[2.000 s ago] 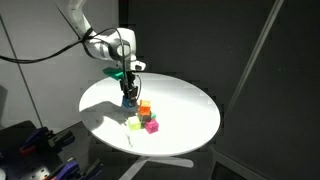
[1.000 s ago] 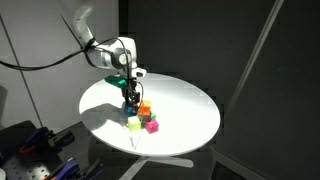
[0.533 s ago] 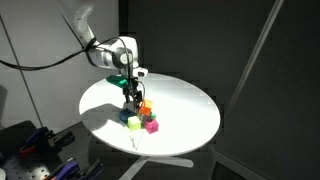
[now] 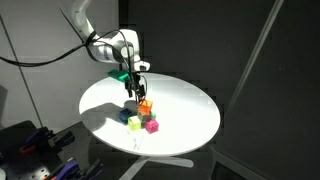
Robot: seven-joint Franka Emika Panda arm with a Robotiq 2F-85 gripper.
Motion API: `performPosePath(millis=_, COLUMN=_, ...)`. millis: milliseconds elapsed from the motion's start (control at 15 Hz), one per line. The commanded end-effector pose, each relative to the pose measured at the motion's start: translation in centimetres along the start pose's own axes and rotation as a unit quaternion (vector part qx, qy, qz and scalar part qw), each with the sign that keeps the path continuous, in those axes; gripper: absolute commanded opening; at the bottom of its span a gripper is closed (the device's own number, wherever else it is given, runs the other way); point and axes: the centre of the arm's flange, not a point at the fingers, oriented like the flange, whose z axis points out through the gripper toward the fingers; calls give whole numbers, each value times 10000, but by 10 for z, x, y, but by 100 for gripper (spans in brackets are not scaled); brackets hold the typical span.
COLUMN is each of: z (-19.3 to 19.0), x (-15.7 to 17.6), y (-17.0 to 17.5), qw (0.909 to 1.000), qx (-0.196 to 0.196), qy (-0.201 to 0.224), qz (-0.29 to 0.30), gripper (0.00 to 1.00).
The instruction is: Put the blue building block on the table
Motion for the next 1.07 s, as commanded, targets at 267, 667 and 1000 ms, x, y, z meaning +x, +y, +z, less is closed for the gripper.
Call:
performPosePath(millis=267, z=-49, x=-5, y=6, qw=9999, qx=90, qy=47, qz=23, gripper=100)
performPosePath(millis=667, z=-90, x=-18, y=12, qw=9992, qx=383, qy=-50, qz=-40, gripper=100)
performPosePath(millis=1000, z=-123, x=-35, y=24, qw=9968, qx=722, qy=-176, qz=-283, gripper=100)
